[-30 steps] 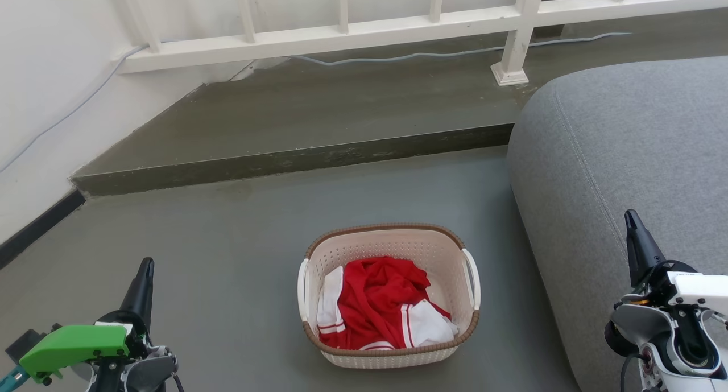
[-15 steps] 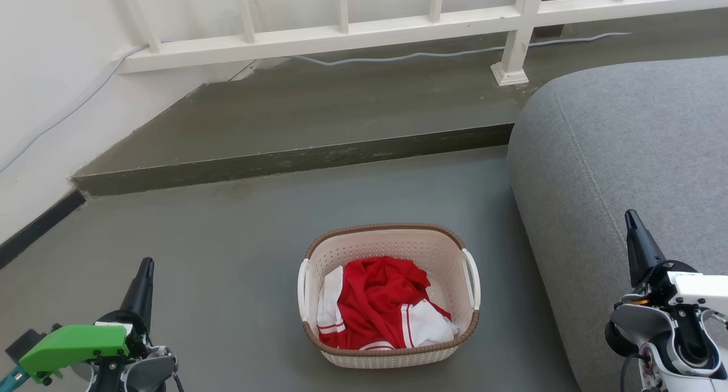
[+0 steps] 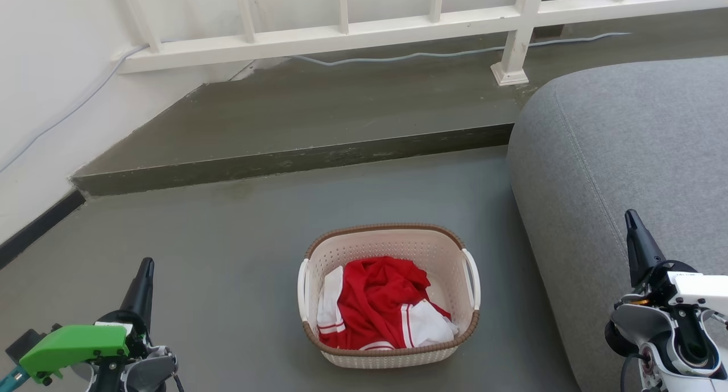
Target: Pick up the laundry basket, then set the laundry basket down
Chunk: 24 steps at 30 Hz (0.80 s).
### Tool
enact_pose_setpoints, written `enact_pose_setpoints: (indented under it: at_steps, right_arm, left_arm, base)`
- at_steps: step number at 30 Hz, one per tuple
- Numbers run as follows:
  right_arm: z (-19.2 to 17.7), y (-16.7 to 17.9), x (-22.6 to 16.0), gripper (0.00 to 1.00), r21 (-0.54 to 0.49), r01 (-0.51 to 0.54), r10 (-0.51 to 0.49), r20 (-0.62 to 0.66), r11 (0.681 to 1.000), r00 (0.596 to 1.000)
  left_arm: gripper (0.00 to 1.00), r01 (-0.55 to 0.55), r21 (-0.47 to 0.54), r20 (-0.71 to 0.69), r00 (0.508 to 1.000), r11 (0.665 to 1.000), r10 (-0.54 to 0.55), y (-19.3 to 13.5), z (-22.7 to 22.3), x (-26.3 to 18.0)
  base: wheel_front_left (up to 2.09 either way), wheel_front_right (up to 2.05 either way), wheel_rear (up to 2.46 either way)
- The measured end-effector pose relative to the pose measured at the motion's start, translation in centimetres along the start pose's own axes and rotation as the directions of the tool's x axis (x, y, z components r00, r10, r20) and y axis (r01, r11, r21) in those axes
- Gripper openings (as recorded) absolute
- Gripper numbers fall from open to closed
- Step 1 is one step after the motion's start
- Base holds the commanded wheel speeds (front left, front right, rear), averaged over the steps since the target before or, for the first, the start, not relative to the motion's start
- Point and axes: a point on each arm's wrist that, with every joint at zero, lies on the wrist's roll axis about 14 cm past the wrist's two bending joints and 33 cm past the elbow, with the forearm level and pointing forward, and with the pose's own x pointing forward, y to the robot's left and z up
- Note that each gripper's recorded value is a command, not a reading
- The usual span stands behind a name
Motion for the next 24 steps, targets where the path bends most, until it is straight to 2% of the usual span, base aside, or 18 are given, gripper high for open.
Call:
enact_pose_setpoints:
  at_steps: [24]
  right_arm:
    - [-0.03, 0.00, 0.00, 0.00, 0.001, 0.000, 0.000, -0.002, 1.000, 1.000]
  left_arm:
    - [0.00, 0.000, 0.000, 0.000, 1.000, 1.000, 0.000, 0.00, 0.01, 0.00]
  base:
    - [0.00, 0.00, 0.00]
